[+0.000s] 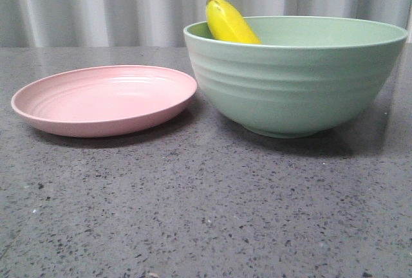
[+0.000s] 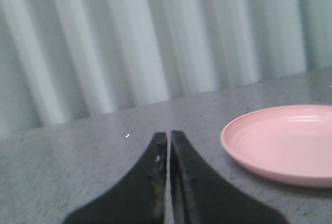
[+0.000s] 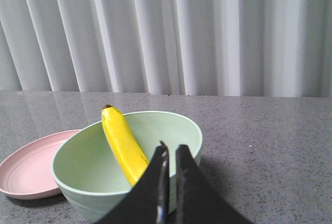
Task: Transfer banana from pink plate to green bowl
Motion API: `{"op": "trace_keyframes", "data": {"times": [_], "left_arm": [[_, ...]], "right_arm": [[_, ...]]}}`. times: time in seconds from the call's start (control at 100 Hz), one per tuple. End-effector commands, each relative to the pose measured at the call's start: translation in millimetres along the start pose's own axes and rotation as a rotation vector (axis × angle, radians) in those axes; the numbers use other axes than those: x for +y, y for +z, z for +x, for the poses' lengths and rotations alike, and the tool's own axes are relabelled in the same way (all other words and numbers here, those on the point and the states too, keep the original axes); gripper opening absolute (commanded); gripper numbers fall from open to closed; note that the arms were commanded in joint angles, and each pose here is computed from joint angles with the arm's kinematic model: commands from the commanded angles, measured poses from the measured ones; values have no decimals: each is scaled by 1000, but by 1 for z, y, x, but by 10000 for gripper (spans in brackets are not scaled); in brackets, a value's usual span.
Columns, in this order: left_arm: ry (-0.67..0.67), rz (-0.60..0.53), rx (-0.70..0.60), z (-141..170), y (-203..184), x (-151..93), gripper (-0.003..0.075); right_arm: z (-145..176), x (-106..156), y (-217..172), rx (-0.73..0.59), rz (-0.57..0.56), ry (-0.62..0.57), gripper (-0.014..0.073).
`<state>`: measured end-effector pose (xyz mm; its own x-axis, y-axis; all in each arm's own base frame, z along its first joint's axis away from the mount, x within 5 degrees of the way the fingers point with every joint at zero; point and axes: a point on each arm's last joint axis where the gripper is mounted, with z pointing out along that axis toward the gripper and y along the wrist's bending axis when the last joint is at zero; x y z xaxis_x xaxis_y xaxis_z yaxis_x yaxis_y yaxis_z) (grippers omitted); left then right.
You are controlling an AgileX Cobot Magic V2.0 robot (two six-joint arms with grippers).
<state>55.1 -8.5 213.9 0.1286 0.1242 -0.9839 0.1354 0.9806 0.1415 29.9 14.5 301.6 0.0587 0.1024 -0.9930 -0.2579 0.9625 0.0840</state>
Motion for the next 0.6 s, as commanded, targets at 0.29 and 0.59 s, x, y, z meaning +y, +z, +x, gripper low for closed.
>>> {"op": "trace_keyframes", "data": {"times": [0.29, 0.59], "left_arm": [[-157, -49, 264, 26, -5, -1, -20], [-169, -51, 264, 26, -5, -1, -20]], "right_arm": [[-13, -1, -1, -85, 14, 0, -62], [-13, -1, -1, -85, 14, 0, -62]]}}
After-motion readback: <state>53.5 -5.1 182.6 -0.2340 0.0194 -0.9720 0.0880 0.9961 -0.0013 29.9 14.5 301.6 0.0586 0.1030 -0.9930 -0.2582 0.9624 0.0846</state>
